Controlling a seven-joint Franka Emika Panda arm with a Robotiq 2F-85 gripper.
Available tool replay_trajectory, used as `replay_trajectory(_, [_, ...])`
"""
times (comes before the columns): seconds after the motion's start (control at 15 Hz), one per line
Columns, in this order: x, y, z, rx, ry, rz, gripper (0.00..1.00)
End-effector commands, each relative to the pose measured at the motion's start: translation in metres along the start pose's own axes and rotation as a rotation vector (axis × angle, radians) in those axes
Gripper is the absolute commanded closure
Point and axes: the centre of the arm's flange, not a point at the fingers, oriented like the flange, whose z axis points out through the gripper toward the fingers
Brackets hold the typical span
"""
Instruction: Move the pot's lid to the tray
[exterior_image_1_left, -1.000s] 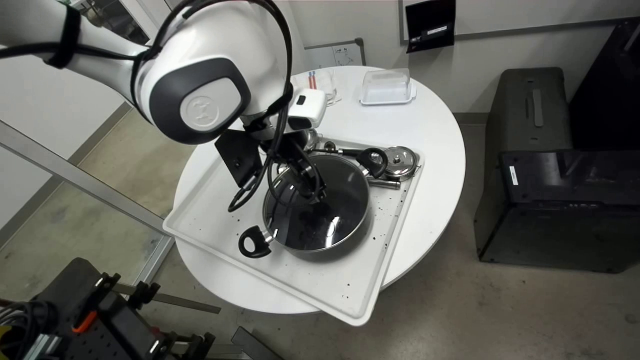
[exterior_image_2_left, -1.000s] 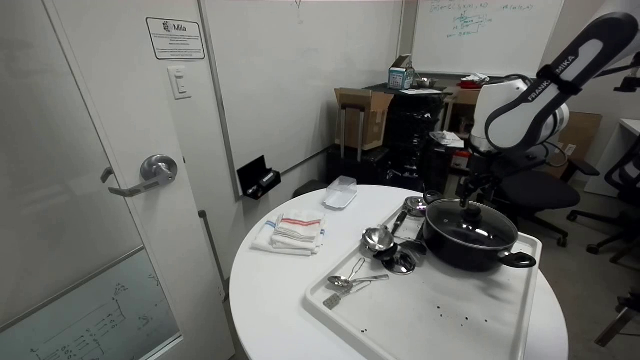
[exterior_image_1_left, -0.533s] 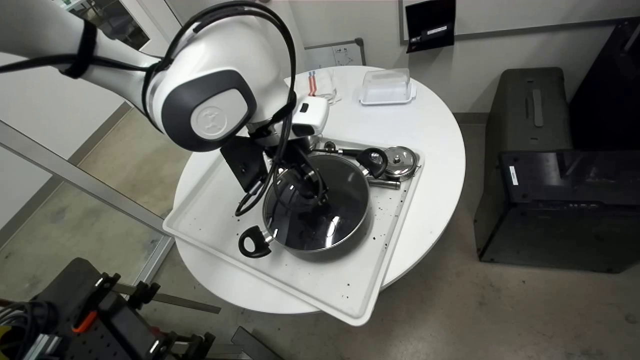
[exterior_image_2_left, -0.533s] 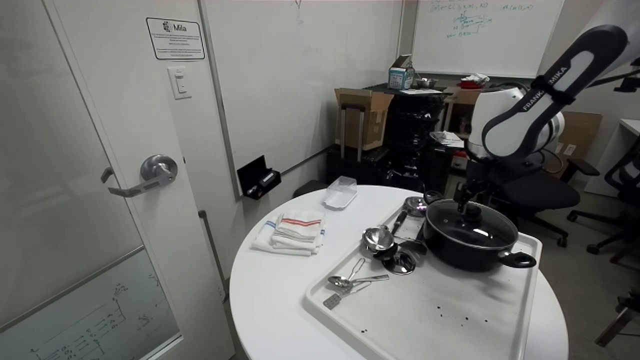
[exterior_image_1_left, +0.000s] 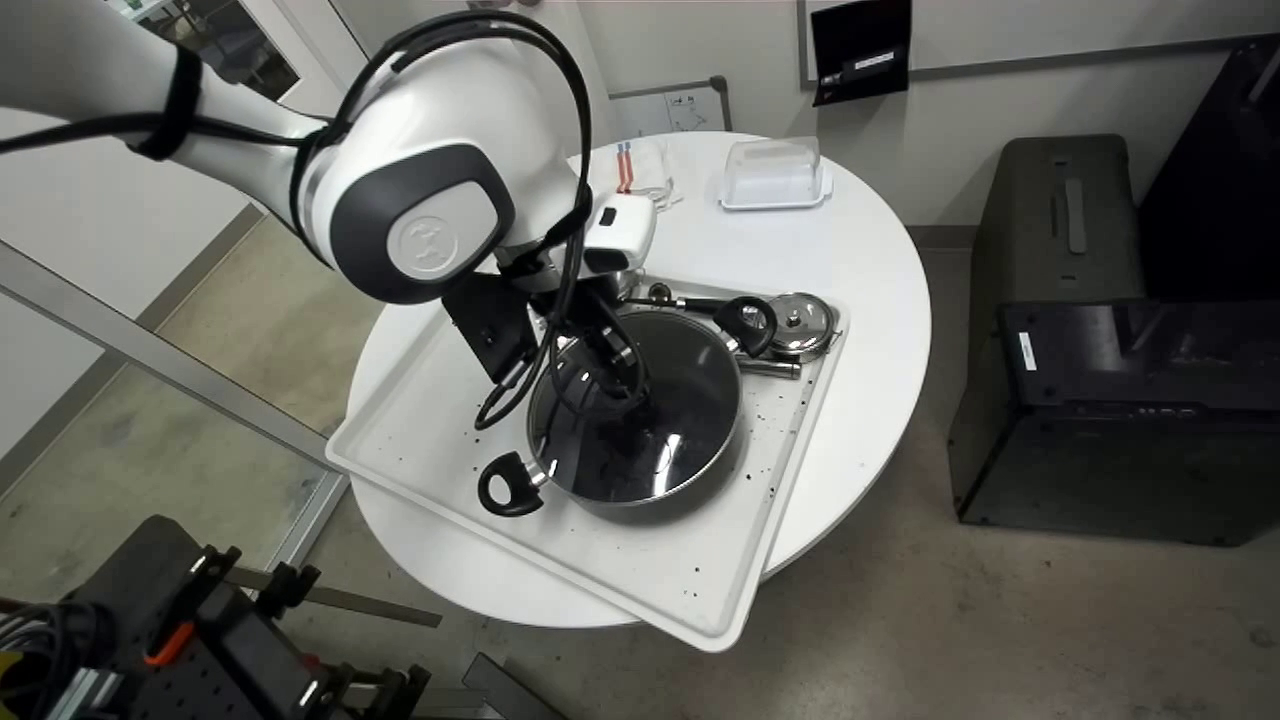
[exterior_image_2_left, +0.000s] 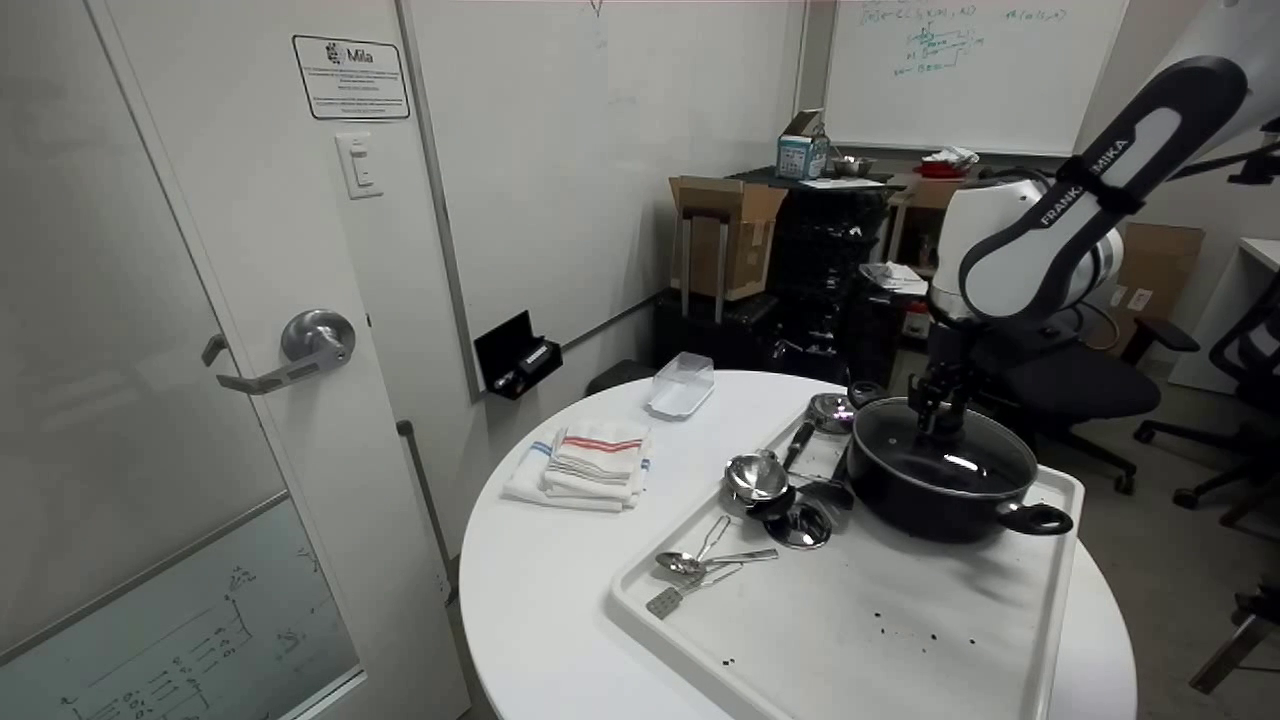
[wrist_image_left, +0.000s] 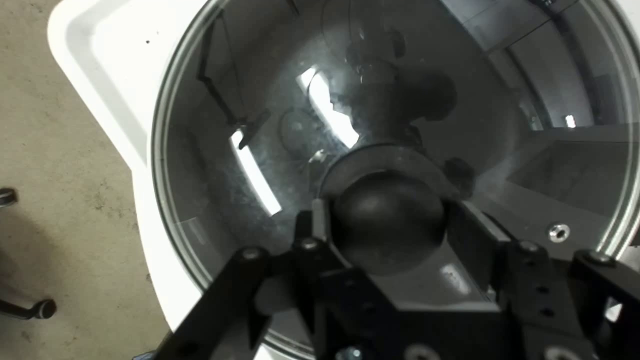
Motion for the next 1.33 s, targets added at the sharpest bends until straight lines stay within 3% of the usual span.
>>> replay_trajectory(0.0, [0.006, 0.001, 0.0, 0.022, 0.021, -0.011, 0.68])
replay_trajectory(0.27, [0.005, 0.005, -0.005, 0.03, 0.02, -0.01, 0.75])
replay_trajectory(1.27, [-0.023, 0.008, -0.061, 0.069, 0.051, -0.115, 0.75])
